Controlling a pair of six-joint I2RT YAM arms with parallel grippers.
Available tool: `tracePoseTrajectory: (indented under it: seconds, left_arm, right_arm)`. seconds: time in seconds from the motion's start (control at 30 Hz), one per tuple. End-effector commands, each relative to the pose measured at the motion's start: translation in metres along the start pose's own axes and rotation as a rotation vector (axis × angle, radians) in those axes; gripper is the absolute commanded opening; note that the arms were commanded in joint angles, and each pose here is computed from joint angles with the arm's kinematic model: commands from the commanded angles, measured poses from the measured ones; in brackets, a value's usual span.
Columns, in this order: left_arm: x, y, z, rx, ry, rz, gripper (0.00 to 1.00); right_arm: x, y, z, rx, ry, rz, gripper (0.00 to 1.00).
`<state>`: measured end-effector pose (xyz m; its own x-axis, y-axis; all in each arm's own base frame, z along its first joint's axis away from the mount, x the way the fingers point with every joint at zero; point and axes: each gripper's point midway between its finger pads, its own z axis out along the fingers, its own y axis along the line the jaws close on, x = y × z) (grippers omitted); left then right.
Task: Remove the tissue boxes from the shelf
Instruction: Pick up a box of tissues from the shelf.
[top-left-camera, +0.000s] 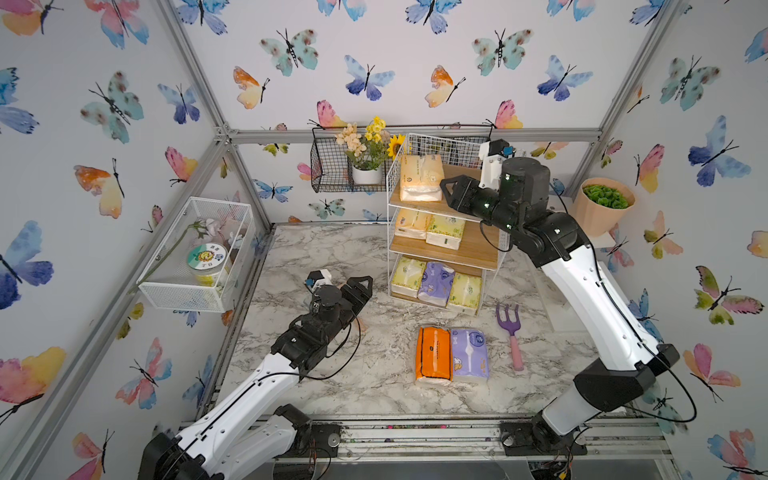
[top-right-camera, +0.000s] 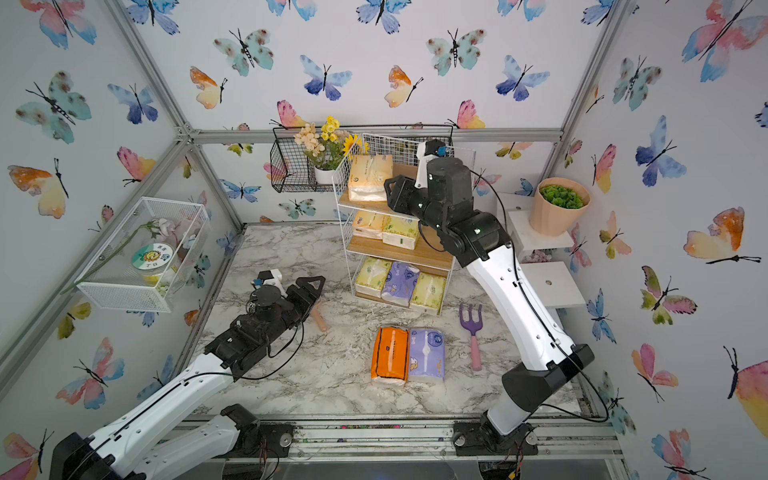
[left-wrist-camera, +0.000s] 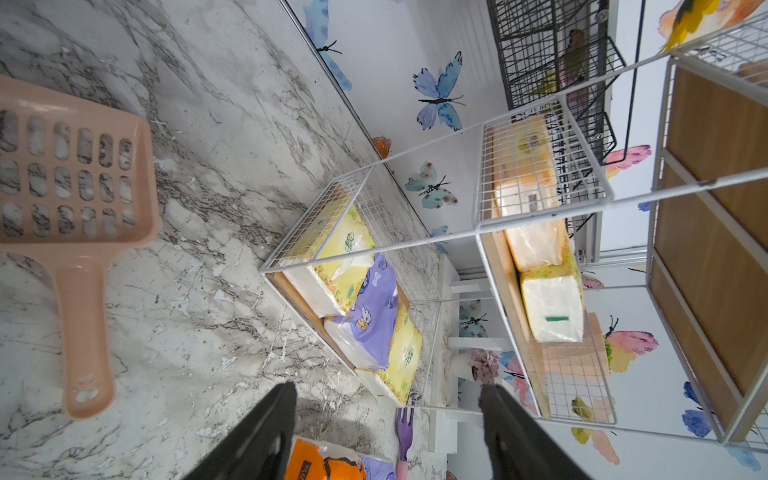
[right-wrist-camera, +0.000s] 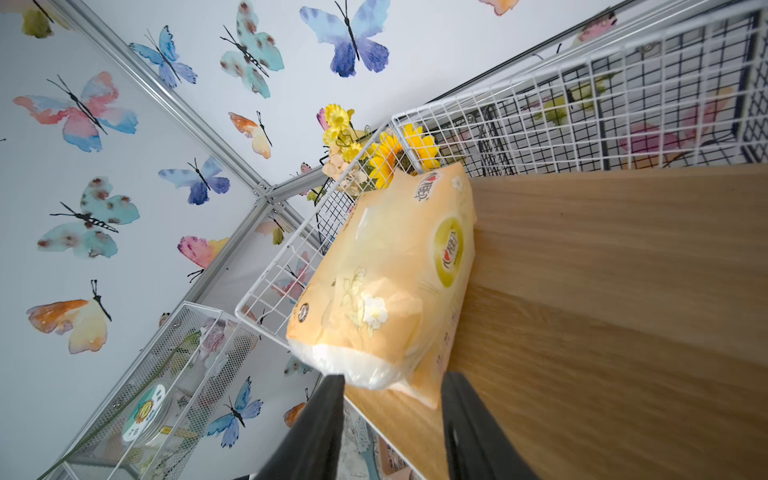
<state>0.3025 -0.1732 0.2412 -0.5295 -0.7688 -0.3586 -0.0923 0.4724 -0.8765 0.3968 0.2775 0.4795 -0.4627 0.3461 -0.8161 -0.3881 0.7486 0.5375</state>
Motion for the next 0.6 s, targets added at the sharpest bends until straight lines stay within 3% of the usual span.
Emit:
tracePoseTrajectory:
  seconds: [0.0,0.3,0.57]
  left_arm:
    - [0.006,-0.012,-0.003,0.069,0.047,0.032,0.74]
    - [0.016,-0.018,-0.007,0.109,0.101,0.048,0.74]
    - [0.009,-0.031,-0.009,0.137,0.078,0.040,0.74]
  right_arm:
    - [-0.012,-0.004,0.006,0.045,-0.041,0.031,0.42]
    - [-0.006,-0.010,0.025,0.048,-0.044,0.055,0.34]
    - [-0.014,-0.004,0.015,0.024,-0.079,0.049,0.10]
